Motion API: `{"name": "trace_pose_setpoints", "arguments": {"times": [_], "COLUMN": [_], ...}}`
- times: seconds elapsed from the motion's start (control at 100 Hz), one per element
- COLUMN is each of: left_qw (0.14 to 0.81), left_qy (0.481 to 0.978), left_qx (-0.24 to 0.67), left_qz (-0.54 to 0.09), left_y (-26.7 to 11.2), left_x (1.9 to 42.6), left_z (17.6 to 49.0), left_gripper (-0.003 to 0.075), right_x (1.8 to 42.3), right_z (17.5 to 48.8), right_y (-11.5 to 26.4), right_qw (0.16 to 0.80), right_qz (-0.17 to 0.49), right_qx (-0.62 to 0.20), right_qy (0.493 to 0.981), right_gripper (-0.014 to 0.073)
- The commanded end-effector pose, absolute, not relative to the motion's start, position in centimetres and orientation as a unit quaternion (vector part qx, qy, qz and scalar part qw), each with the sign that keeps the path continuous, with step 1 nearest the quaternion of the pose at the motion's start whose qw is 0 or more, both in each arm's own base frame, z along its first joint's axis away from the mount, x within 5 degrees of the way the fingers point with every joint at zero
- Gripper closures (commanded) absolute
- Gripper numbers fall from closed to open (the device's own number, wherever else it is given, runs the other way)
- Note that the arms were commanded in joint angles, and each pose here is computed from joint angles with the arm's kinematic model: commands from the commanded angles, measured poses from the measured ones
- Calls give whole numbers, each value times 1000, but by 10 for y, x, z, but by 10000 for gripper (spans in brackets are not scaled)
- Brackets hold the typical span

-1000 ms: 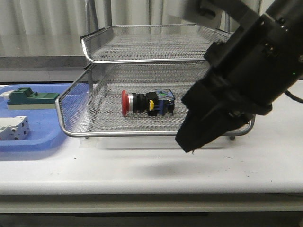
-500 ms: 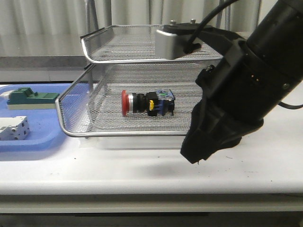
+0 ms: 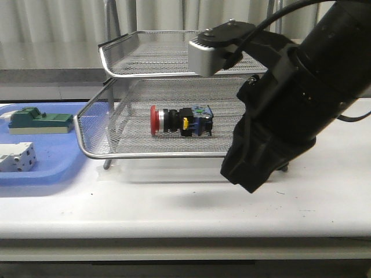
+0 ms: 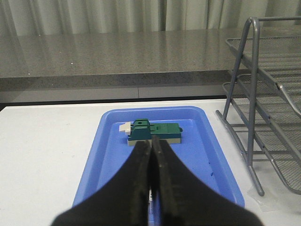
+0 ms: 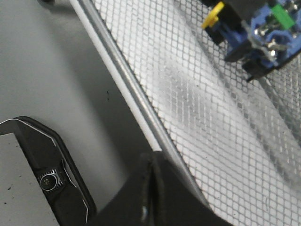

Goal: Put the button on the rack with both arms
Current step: 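Bring the right gripper to the tray's front edge, then push the middle tray back into the rack with the right gripper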

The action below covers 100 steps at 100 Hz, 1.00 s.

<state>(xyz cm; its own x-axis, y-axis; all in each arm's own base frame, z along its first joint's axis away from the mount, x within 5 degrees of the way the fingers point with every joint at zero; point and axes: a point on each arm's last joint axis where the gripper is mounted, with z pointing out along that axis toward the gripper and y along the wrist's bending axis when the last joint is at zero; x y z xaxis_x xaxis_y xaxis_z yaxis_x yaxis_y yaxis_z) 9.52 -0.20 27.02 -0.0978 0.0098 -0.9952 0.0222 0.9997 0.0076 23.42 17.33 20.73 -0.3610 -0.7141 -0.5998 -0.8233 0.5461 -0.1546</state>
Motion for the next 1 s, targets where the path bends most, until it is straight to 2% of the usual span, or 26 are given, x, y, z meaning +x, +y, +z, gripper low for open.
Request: {"name": "trace_pose_setpoints", "arguments": {"times": [0.0, 0.51, 0.73, 0.99], "left_qw": [708, 708, 708, 708], "left_qy": [706, 706, 706, 706], "left_qx": [-6, -6, -6, -6], "left_qz": [-3, -3, -3, -3], "left_y": [0, 0, 0, 0], "left_x": [96, 96, 96, 96], "left_z": [287, 287, 287, 287], "left_gripper": [740, 740, 740, 740], "right_x": [247, 302, 305, 294], "right_z": [232, 243, 248, 244], "right_y": [176, 175, 176, 176], "right_qw": [387, 413, 417, 368], "right_qz": [73, 49, 48, 72], "right_qx": [-456, -426, -428, -438], "right_qy": [798, 804, 800, 817], "right_gripper": [656, 656, 656, 656]}}
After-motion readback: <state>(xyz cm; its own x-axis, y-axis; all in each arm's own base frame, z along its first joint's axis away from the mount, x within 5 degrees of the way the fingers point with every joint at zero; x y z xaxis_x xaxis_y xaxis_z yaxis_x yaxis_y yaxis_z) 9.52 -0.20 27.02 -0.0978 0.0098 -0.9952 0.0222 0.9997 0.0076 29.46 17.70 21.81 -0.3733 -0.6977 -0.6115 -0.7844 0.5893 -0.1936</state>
